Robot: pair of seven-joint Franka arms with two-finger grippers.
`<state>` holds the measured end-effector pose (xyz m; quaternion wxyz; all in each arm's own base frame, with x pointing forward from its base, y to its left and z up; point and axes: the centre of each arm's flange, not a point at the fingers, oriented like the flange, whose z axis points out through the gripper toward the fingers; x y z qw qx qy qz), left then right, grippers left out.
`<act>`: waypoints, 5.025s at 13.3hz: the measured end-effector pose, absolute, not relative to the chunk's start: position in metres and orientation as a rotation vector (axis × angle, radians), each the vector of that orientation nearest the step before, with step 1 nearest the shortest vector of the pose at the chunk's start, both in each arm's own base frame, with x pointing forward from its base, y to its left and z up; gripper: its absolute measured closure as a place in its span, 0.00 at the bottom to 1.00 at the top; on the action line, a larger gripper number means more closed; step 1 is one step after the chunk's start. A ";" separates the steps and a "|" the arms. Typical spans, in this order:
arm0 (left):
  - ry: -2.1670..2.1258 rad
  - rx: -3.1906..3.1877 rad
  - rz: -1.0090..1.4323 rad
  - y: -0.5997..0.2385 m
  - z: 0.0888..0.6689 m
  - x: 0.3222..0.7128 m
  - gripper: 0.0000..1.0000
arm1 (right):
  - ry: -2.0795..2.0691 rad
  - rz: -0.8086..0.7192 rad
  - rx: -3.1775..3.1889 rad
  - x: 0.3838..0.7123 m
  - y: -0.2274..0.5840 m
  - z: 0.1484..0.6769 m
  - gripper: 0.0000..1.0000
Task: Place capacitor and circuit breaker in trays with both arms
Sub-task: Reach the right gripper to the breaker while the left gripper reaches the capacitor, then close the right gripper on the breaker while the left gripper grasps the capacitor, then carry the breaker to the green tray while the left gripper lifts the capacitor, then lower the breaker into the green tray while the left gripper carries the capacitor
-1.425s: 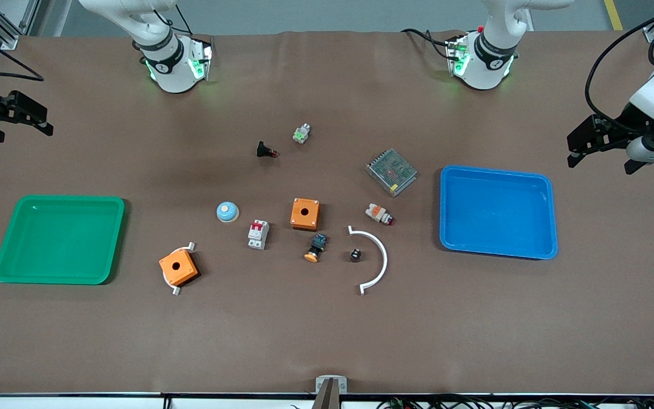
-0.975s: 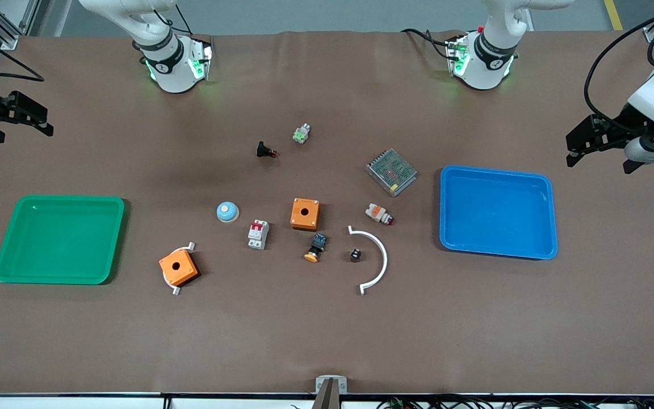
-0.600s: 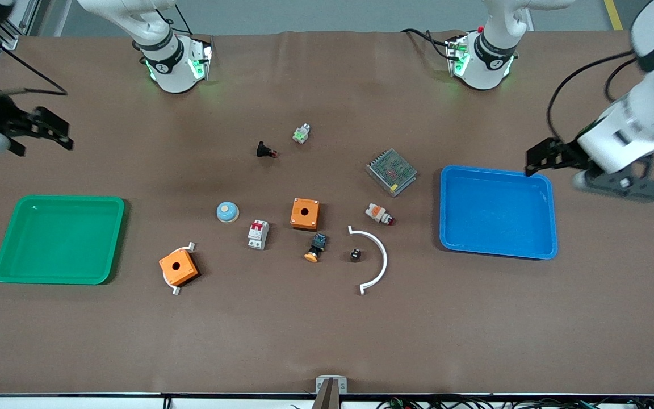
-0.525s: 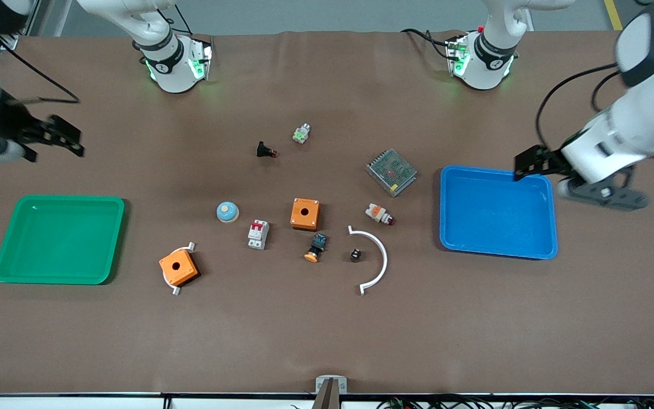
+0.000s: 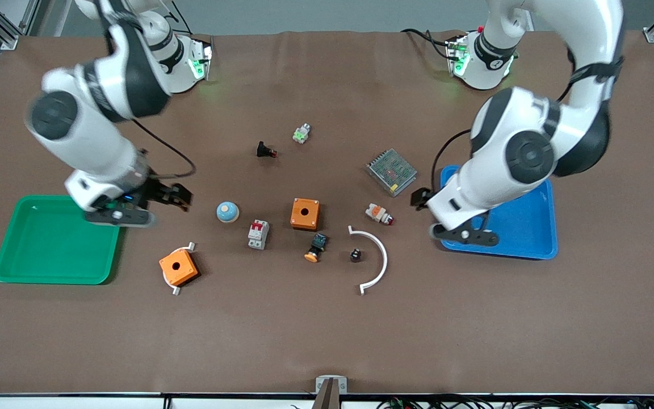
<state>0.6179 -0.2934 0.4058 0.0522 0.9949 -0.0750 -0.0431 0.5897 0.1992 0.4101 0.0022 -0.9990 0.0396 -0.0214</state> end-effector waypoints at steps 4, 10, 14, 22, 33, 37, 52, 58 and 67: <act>-0.210 2.989 0.033 -0.353 0.342 0.624 0.00 | 0.221 -0.156 -3.108 0.592 0.275 0.314 0.00; -0.123 2.908 0.245 -0.428 0.246 0.608 0.00 | 0.277 -0.210 -3.091 0.587 0.308 0.220 0.11; -0.124 2.924 0.296 -0.427 0.211 0.611 0.01 | 0.263 -0.195 -3.102 0.586 0.314 0.203 0.40; -0.147 2.931 0.311 -0.438 0.201 0.609 0.37 | 0.285 -0.070 -3.163 0.609 0.315 0.264 0.60; -0.125 2.931 0.324 -0.437 0.205 0.613 0.65 | -0.148 0.175 -3.181 0.652 0.055 0.364 0.60; 0.015 2.902 0.360 -0.432 0.238 0.627 0.65 | -0.343 0.177 -3.137 0.642 -0.068 0.348 0.60; -0.246 3.058 0.071 -0.131 0.335 0.644 0.65 | -0.643 -0.110 -3.114 0.581 -0.189 0.241 0.60; -0.396 3.047 -0.114 -0.082 0.277 0.612 0.65 | -0.658 -0.127 -3.102 0.584 -0.184 0.216 0.53; -0.481 3.053 -0.034 -0.063 0.216 0.571 0.65 | -0.583 0.050 -2.968 0.642 -0.146 0.331 0.00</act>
